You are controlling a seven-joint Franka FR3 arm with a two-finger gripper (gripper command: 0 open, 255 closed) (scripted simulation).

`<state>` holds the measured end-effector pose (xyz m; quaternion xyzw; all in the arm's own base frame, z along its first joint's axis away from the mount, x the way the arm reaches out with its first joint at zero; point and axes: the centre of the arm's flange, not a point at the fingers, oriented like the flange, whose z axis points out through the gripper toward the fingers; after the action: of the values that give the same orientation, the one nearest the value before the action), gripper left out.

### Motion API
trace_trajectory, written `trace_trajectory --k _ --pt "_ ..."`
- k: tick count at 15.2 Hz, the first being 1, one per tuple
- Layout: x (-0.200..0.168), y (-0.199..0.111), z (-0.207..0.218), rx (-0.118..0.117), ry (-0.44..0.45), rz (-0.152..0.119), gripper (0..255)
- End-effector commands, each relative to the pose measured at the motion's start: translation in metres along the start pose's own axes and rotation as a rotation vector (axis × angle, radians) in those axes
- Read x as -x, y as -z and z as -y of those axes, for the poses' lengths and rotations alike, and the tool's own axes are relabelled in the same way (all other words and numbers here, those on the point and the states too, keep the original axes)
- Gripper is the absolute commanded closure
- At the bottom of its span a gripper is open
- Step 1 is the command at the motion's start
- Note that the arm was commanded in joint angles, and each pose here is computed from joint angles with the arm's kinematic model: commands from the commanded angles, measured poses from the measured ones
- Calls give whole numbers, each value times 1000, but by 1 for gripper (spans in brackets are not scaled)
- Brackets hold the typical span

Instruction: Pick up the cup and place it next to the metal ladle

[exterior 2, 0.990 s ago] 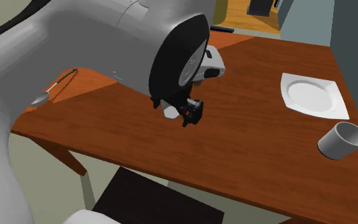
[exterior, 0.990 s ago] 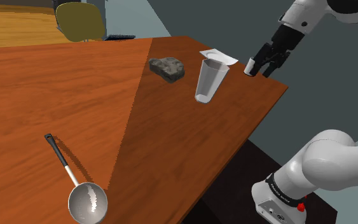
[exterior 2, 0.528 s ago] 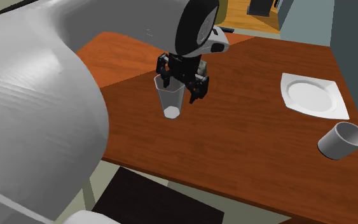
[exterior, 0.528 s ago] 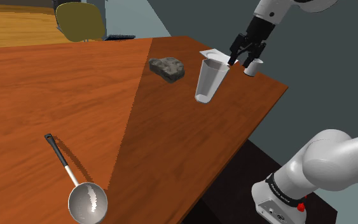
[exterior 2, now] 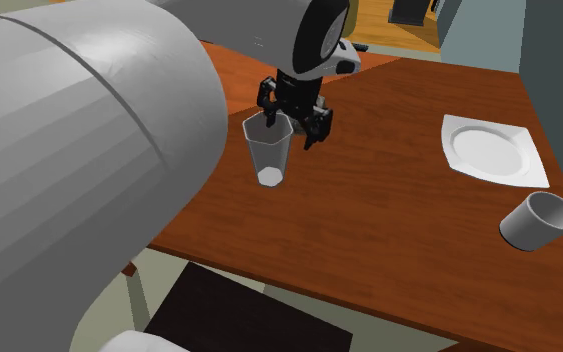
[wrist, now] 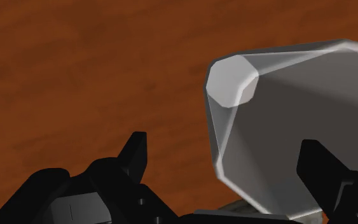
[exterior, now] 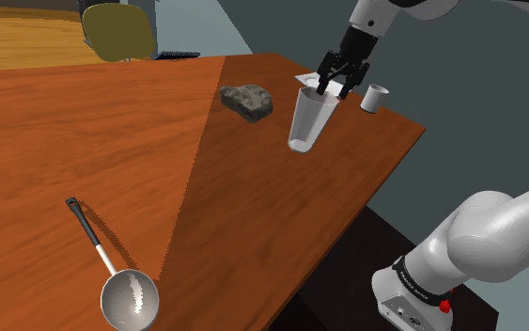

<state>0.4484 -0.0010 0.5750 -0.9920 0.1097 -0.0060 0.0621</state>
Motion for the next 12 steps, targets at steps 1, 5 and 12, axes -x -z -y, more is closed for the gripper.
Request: trace_trajectory --k 1,5,12 --pt "-2 -10 0 0 0 0 0" --pt "-2 -24 0 0 0 0 0" --pt "-2 -24 0 0 0 0 255"
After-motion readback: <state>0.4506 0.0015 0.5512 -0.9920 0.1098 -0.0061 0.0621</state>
